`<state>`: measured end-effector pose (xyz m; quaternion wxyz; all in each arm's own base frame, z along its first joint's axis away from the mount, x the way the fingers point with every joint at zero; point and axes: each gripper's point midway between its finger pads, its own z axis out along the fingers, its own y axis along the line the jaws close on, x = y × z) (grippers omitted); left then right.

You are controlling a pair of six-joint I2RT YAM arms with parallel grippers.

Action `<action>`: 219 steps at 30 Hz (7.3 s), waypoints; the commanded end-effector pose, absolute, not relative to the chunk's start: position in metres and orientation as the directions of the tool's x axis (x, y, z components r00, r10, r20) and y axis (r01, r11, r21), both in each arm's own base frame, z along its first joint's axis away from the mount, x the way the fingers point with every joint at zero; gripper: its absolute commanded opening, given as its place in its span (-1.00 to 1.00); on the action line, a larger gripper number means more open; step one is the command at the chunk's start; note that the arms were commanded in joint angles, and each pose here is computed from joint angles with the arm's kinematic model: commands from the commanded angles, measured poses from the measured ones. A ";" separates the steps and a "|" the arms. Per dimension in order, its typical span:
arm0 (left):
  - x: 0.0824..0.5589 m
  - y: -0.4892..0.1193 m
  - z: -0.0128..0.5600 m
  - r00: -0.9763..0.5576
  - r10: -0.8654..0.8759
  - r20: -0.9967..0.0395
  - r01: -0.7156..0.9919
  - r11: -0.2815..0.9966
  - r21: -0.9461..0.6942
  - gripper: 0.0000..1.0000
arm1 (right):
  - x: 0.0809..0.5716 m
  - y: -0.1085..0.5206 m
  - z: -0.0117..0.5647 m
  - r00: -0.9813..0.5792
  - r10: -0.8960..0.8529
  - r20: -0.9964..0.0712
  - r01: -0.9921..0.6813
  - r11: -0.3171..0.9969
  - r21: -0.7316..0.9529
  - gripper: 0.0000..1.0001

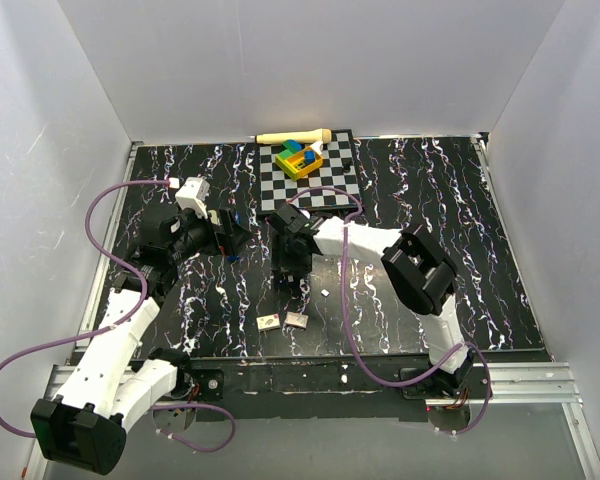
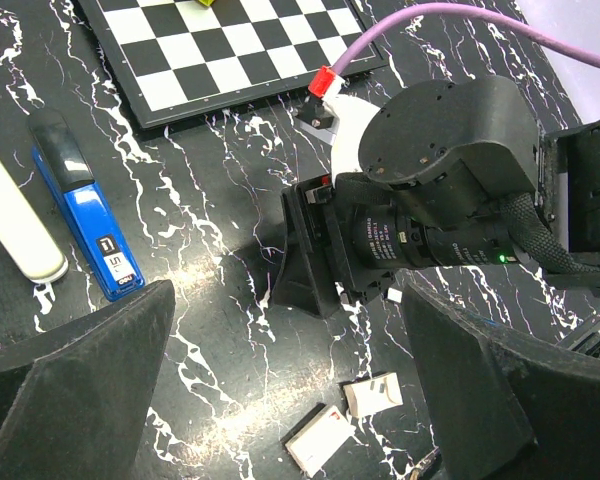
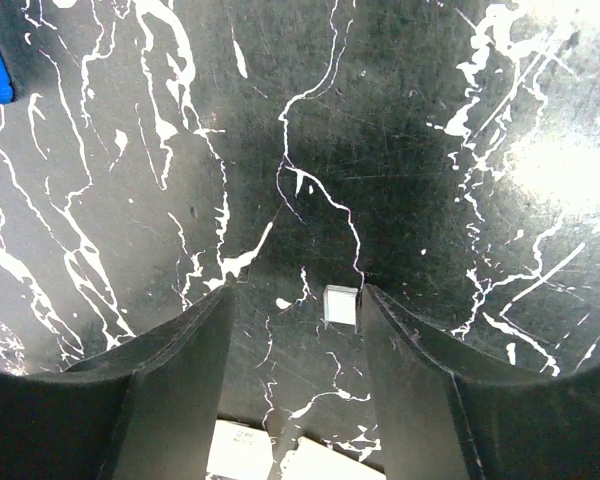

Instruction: Unload the staples from the stapler

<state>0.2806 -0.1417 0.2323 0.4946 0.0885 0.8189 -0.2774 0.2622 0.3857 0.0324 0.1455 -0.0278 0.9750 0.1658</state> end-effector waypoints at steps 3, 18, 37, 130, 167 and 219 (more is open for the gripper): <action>0.278 -0.144 0.232 -0.500 -0.121 -0.857 0.429 0.825 -0.367 0.96 | 0.266 0.372 0.029 -0.946 -0.114 -0.304 -0.185 0.959 0.216 0.21; 0.277 -0.144 0.234 -0.496 -0.123 -0.860 0.430 0.825 -0.366 0.96 | 0.258 0.365 0.022 -0.936 -0.178 -0.304 -0.231 0.961 0.150 -0.01; 0.279 -0.137 0.235 -0.487 -0.131 -0.864 0.398 0.847 -0.352 0.96 | 0.253 0.372 0.014 -0.925 -0.229 -0.303 -0.266 0.960 0.085 -0.20; 0.271 -0.135 0.247 -0.447 -0.144 -0.883 0.405 0.848 -0.343 0.96 | 0.141 0.366 0.055 -0.959 -0.204 -0.198 -0.245 0.946 0.212 -0.71; 0.272 -0.136 0.247 -0.450 -0.140 -0.882 0.408 0.846 -0.342 0.96 | 0.155 0.364 0.060 -0.951 -0.196 -0.239 -0.244 0.952 0.187 -0.37; 0.276 -0.133 0.241 -0.458 -0.135 -0.879 0.388 0.859 -0.334 0.96 | 0.095 0.354 0.042 -0.759 -0.636 -0.142 -0.651 0.738 0.178 -0.97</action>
